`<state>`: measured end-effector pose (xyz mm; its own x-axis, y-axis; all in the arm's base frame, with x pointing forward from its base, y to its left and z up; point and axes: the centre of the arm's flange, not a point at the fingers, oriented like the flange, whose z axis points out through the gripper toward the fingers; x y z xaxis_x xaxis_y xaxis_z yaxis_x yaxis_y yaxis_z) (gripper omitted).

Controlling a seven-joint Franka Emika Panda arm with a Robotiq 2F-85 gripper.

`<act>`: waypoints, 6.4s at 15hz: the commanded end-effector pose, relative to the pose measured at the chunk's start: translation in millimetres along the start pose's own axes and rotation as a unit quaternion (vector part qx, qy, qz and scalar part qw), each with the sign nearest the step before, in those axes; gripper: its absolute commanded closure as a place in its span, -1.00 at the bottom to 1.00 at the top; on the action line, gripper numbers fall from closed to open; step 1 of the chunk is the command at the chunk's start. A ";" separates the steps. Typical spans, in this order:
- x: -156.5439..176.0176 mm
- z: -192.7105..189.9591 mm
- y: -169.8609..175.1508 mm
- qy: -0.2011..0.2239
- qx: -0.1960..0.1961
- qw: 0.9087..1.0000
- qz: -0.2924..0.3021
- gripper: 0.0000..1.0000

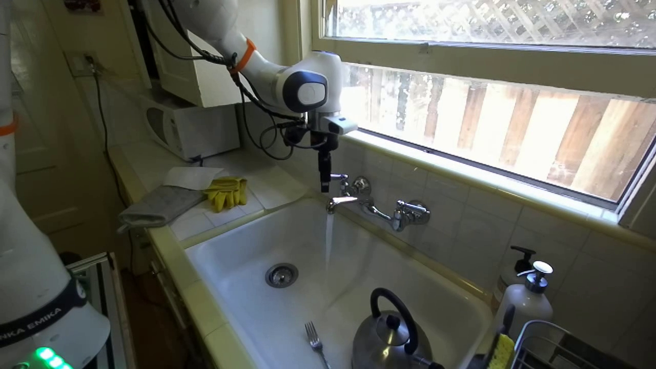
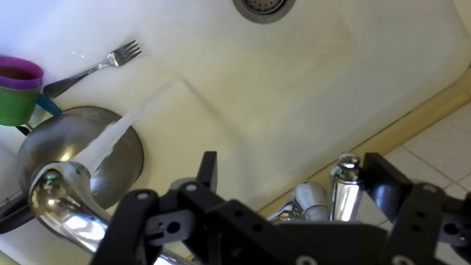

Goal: Turn on the water to the faucet

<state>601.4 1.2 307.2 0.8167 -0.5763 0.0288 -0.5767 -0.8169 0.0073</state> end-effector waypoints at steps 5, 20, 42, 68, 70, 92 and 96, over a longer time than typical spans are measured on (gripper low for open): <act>-27.2 -50.8 26.8 0.015 0.026 0.999 -0.034 -1.00; 49.2 -98.0 167.4 0.034 0.000 0.969 -0.245 -1.00; 137.6 -66.7 181.5 0.115 -0.004 0.896 -0.430 -1.00; 166.1 7.1 161.9 0.088 0.031 0.796 -0.598 -1.00; 163.3 8.7 162.6 0.078 0.031 0.800 -0.594 -1.00; 149.0 5.8 160.7 0.016 0.017 0.912 -0.410 -1.00; 148.8 5.8 159.8 0.018 0.018 0.917 -0.398 -1.00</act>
<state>639.3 -218.6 309.5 0.9644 0.2457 0.0979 0.2429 -0.9692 0.0395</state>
